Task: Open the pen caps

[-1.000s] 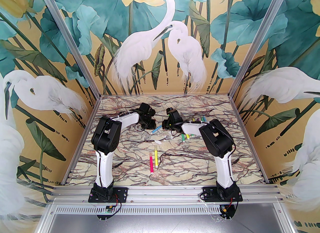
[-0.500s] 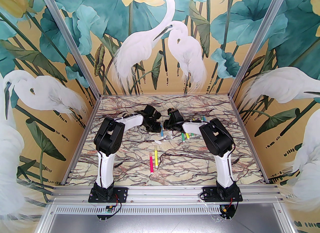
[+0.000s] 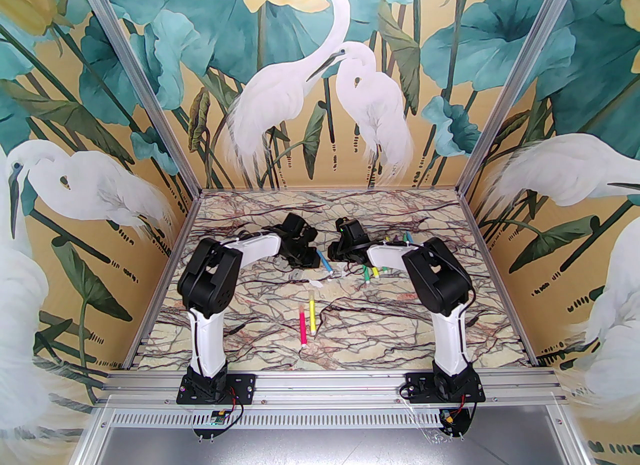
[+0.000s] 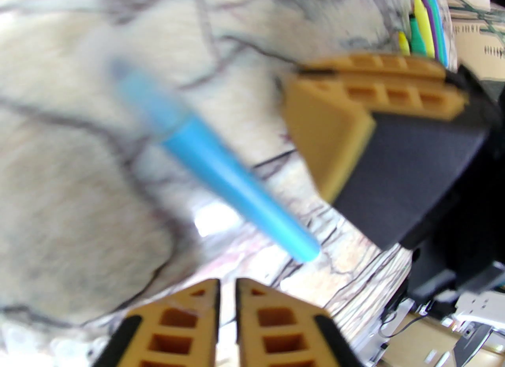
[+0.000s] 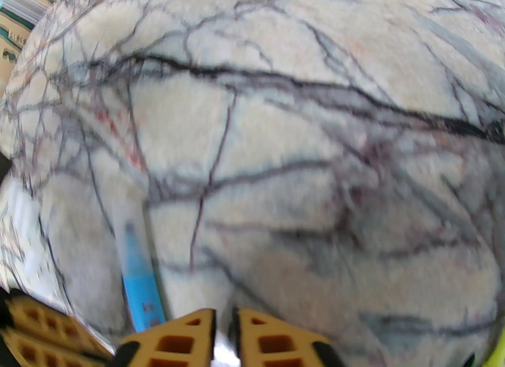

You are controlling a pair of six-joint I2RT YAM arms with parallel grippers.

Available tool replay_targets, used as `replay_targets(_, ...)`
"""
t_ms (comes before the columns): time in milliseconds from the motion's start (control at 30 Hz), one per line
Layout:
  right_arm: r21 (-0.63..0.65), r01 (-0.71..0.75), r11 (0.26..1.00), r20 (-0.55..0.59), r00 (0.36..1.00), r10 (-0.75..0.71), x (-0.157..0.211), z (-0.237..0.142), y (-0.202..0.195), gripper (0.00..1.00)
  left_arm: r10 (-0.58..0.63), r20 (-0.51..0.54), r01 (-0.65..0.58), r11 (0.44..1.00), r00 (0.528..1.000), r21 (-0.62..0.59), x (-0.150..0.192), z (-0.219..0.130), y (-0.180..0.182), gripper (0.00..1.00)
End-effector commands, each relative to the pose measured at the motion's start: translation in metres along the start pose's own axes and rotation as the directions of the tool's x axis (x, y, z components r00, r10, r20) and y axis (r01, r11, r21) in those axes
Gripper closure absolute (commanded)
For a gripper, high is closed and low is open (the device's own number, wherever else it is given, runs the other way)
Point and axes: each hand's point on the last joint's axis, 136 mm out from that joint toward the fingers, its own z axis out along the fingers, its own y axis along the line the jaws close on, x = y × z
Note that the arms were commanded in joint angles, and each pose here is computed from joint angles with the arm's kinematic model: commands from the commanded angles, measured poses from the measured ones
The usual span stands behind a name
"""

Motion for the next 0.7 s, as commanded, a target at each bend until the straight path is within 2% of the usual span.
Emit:
replay_targets(0, 0.038, 0.085, 0.996, -0.046, 0.996, -0.083, 0.002, -0.020, -0.001, 0.74, 0.012, 0.107, -0.017, 0.999, 0.994, 0.040, -0.019, -0.029, -0.012, 0.76)
replay_targets(133, 0.114, 0.159, 0.981, -0.089, 0.985, -0.149, -0.001, -0.034, -0.005, 0.67, 0.050, 0.183, -0.071, 0.991, 0.982, 0.110, -0.026, -0.056, -0.031, 0.63)
replay_targets(300, 0.132, 0.200, 0.971, -0.135, 0.974, -0.183, -0.003, -0.045, 0.000, 0.62, 0.040, 0.275, -0.084, 0.985, 0.960, 0.149, -0.030, -0.090, -0.039, 0.57)
replay_targets(367, 0.125, 0.218, 0.968, -0.153, 0.968, -0.198, -0.002, -0.046, 0.005, 0.61, 0.025, 0.307, -0.071, 0.988, 0.951, 0.140, -0.031, -0.102, -0.033, 0.56)
replay_targets(467, 0.103, 0.263, 0.959, -0.186, 0.952, -0.241, 0.001, -0.046, 0.018, 0.59, 0.016, 0.353, -0.051, 0.995, 0.935, 0.090, -0.027, -0.116, -0.021, 0.49)
replay_targets(600, 0.090, 0.308, 0.947, -0.244, 0.929, -0.279, 0.007, -0.039, 0.030, 0.57, 0.019, 0.416, -0.031, 0.999, 0.909, 0.023, -0.018, -0.134, -0.003, 0.30)
replay_targets(667, 0.099, 0.321, 0.942, -0.270, 0.920, -0.285, 0.009, -0.035, 0.031, 0.57, 0.019, 0.445, -0.022, 1.000, 0.895, 0.002, -0.013, -0.141, 0.004, 0.24)
